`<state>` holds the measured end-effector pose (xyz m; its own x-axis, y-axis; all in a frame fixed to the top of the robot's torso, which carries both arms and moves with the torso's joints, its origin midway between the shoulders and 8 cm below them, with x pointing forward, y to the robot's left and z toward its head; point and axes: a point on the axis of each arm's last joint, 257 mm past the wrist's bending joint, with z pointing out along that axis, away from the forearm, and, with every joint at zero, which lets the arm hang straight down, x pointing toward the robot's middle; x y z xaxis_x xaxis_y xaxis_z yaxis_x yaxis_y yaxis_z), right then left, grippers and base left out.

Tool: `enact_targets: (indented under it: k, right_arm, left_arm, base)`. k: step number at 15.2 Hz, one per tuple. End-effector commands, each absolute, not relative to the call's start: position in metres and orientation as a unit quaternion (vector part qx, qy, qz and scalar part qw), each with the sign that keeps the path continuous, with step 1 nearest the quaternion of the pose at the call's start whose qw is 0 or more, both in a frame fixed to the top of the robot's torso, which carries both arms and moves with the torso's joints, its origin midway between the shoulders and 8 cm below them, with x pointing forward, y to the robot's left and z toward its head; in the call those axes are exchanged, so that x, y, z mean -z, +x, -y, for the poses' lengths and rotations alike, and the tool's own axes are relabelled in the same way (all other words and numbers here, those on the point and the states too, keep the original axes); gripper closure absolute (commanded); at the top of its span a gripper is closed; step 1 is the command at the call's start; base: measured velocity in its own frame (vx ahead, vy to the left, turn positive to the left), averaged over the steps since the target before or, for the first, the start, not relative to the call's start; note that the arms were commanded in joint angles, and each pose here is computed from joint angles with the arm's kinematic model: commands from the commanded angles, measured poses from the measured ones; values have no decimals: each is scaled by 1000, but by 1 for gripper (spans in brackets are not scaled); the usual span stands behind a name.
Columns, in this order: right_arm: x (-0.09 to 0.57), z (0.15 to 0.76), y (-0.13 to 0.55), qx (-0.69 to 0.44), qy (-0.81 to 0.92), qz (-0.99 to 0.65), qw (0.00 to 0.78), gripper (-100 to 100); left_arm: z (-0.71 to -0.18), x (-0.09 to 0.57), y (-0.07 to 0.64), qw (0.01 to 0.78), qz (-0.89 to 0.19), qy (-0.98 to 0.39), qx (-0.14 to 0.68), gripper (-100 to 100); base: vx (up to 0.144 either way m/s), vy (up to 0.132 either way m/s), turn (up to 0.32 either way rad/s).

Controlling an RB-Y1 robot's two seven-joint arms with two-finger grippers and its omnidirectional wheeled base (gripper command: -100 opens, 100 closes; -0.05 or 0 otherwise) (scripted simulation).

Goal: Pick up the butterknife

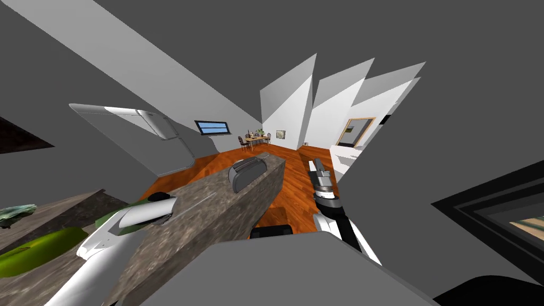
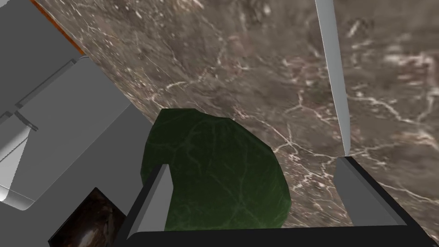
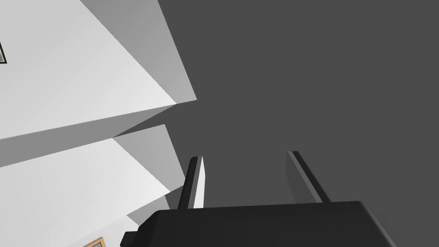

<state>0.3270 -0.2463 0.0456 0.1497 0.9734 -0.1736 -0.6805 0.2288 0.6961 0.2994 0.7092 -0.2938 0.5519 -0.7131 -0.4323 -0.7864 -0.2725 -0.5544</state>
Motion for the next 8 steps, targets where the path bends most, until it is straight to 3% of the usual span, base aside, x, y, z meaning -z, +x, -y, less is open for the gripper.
enact_targets:
  k: [1,8]
  right_arm:
    - [-46,246,327,-574,237,-309,720,0]
    - [-46,246,327,-574,237,-309,720,0]
  left_arm:
    - [-717,298,284,355,-451,-817,-62,-100]
    - [-716,309,256,306,-429,-845,-90,-100]
  base:
    - [32,-14,-113]
    - [27,-7,-77]
